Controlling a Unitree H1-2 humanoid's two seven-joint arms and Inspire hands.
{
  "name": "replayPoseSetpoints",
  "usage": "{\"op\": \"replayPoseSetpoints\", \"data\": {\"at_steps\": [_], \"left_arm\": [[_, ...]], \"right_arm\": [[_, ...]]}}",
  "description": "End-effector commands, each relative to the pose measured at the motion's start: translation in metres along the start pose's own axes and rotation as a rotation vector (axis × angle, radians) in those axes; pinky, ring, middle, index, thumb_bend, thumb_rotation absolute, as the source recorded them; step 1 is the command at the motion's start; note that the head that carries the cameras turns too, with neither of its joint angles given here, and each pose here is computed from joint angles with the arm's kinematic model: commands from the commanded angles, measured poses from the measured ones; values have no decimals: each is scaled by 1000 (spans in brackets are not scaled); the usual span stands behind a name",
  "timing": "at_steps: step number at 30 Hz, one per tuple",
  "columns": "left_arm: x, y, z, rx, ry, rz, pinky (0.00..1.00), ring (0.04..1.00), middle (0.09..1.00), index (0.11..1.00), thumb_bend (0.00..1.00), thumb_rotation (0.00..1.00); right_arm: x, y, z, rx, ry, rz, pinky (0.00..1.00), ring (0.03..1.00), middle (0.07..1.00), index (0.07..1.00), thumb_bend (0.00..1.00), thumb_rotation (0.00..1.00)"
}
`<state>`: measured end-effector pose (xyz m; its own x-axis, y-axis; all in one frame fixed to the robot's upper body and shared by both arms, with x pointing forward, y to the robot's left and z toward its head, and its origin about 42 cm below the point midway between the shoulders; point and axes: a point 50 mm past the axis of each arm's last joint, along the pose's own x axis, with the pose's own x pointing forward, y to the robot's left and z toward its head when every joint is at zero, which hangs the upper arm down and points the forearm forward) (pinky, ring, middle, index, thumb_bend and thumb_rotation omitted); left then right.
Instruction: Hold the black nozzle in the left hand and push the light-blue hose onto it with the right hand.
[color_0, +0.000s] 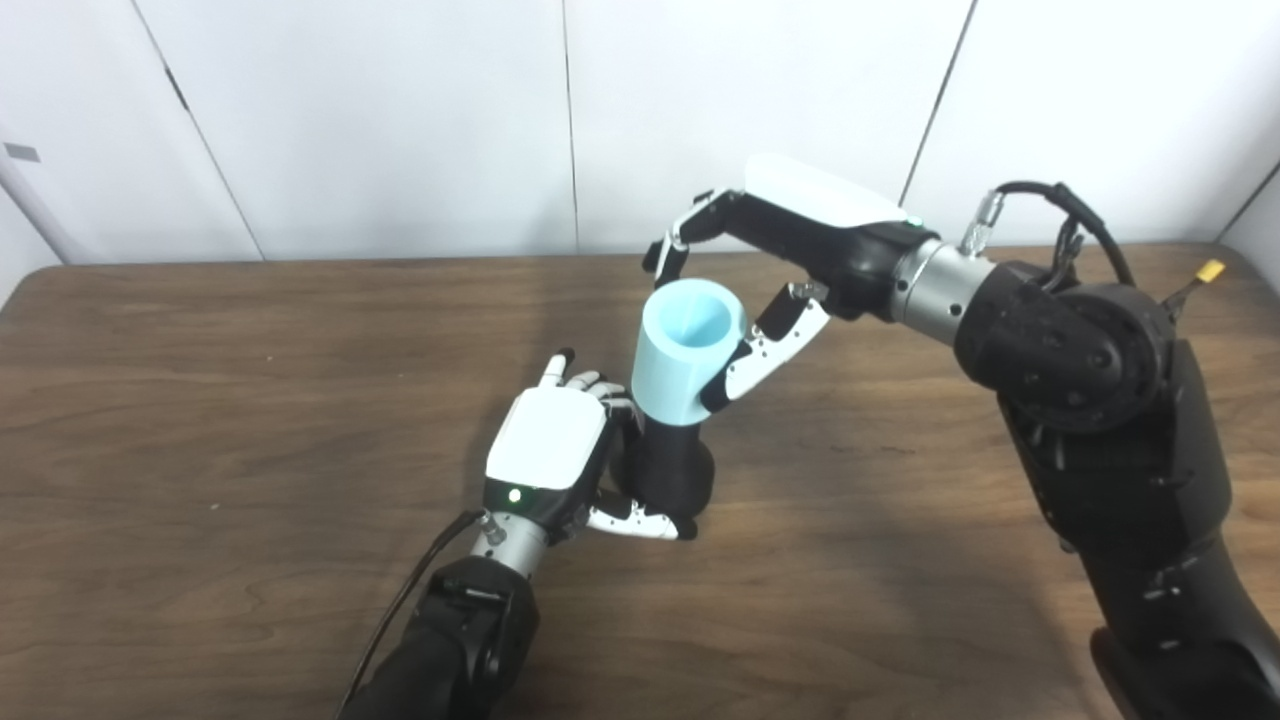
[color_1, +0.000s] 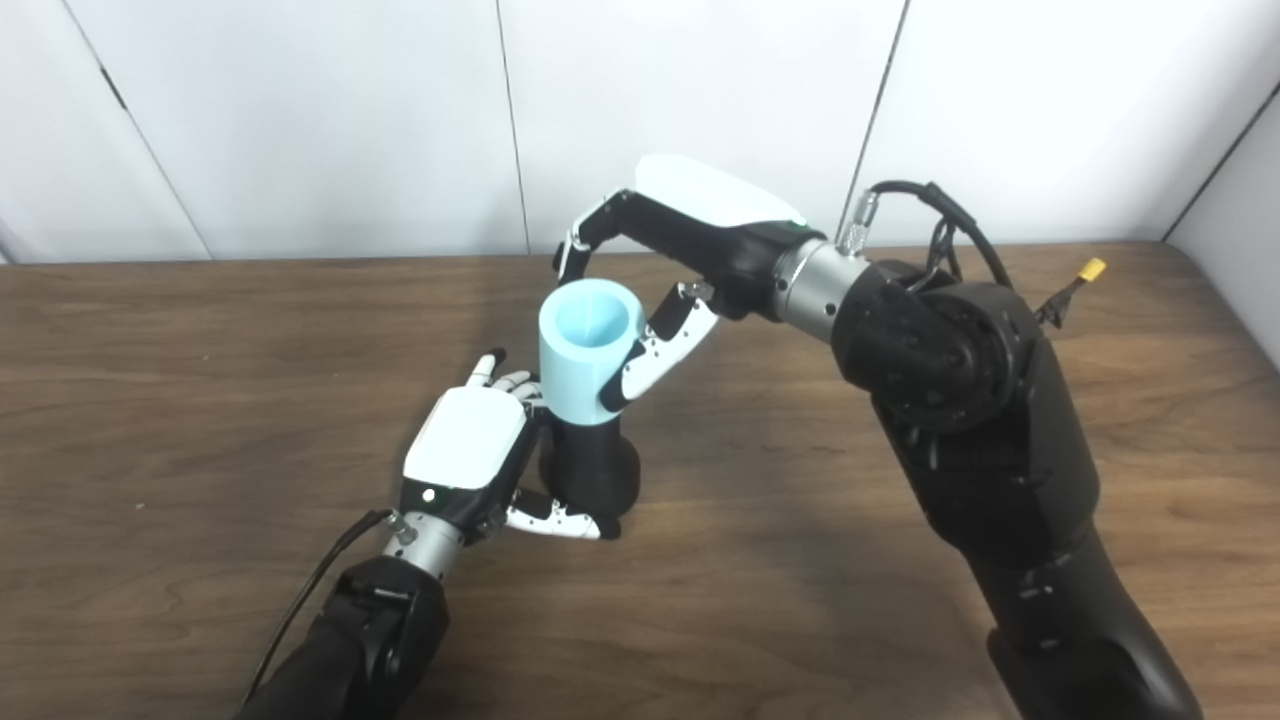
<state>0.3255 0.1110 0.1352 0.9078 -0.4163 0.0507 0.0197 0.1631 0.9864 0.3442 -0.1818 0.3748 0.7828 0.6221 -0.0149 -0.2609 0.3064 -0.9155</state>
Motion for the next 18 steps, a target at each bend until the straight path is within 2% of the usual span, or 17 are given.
{"op": "replayPoseSetpoints", "data": {"at_steps": [1, 12, 18], "left_arm": [[-13, -36, 7, 0, -15, -195, 1000, 857, 776, 479, 526, 55], [-14, -35, 7, 5, -13, -186, 1000, 852, 772, 478, 526, 56], [-14, -35, 7, 3, -18, -190, 1000, 855, 773, 478, 526, 55]], "right_arm": [[-1, -19, 4, -51, -9, -69, 988, 808, 745, 482, 526, 144], [9, -18, -3, -44, 6, -66, 997, 820, 749, 483, 525, 146], [17, -20, -8, -56, 5, -76, 861, 804, 736, 482, 525, 146]]}}
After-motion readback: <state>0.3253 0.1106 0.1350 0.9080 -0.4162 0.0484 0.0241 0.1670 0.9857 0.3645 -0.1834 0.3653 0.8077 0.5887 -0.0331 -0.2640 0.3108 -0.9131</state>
